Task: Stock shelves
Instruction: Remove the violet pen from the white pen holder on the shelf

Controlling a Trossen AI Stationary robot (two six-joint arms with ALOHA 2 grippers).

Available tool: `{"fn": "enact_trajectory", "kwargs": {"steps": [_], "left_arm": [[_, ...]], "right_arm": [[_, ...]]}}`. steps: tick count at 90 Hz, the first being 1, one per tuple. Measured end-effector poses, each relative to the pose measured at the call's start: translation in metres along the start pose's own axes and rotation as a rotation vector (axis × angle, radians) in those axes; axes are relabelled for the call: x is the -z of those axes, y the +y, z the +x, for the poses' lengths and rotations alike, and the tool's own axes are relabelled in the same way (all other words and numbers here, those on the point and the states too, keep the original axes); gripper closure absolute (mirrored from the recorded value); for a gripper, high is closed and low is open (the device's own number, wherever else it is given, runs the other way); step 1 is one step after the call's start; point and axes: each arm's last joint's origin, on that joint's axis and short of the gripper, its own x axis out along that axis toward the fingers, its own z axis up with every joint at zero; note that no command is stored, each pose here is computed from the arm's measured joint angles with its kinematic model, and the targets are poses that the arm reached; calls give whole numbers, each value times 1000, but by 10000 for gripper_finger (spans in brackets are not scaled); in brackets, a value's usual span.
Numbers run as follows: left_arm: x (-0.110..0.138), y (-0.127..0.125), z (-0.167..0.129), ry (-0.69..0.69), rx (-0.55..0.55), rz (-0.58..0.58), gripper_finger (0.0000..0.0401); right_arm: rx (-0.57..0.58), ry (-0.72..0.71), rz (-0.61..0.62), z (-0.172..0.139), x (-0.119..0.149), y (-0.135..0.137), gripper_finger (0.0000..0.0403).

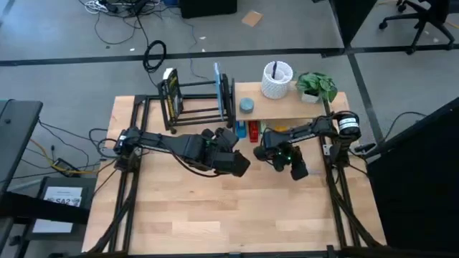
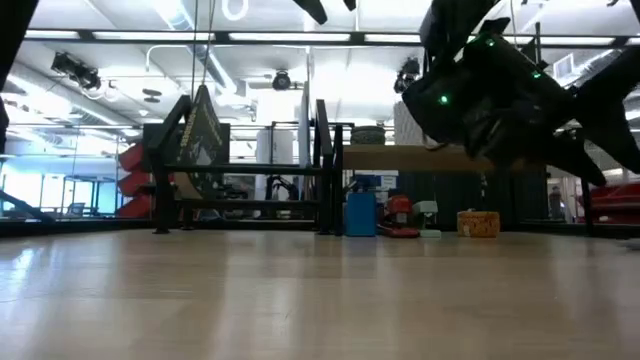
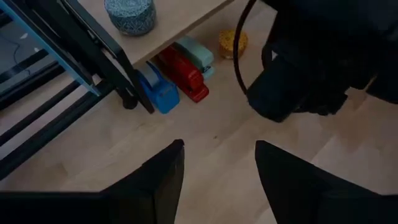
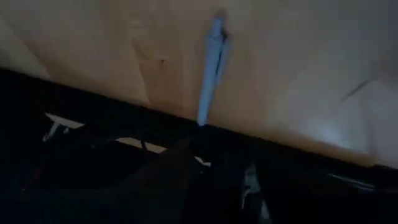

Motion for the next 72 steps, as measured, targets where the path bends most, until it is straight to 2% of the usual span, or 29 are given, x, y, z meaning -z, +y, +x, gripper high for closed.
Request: {"fn": "enact_trajectory", "kwargs": {"steps": [14, 26, 37, 52, 60, 66, 72], "left_arm": [[4, -3, -4, 2, 12, 12, 224], [8, -6, -9, 4, 27, 23, 224], [7, -7, -15, -3, 43, 21, 224], [7, -6, -16, -9, 38, 21, 224], [6, -6, -15, -10, 38, 20, 224], [6, -6, -15, -11, 39, 19, 224], [6, -6, -16, -11, 41, 18, 224]], "right_arm": [[-6, -248, 125, -35, 35, -10, 213], [-35, -575, 241, -70, 90, -18, 220], [-31, -932, 280, -99, 143, -17, 229], [99, -1502, 333, -134, 201, -9, 237], [187, -1780, 494, -152, 224, -10, 239], [271, -1890, 626, -160, 234, -17, 236], [363, -1918, 688, -165, 237, -29, 227]]}}
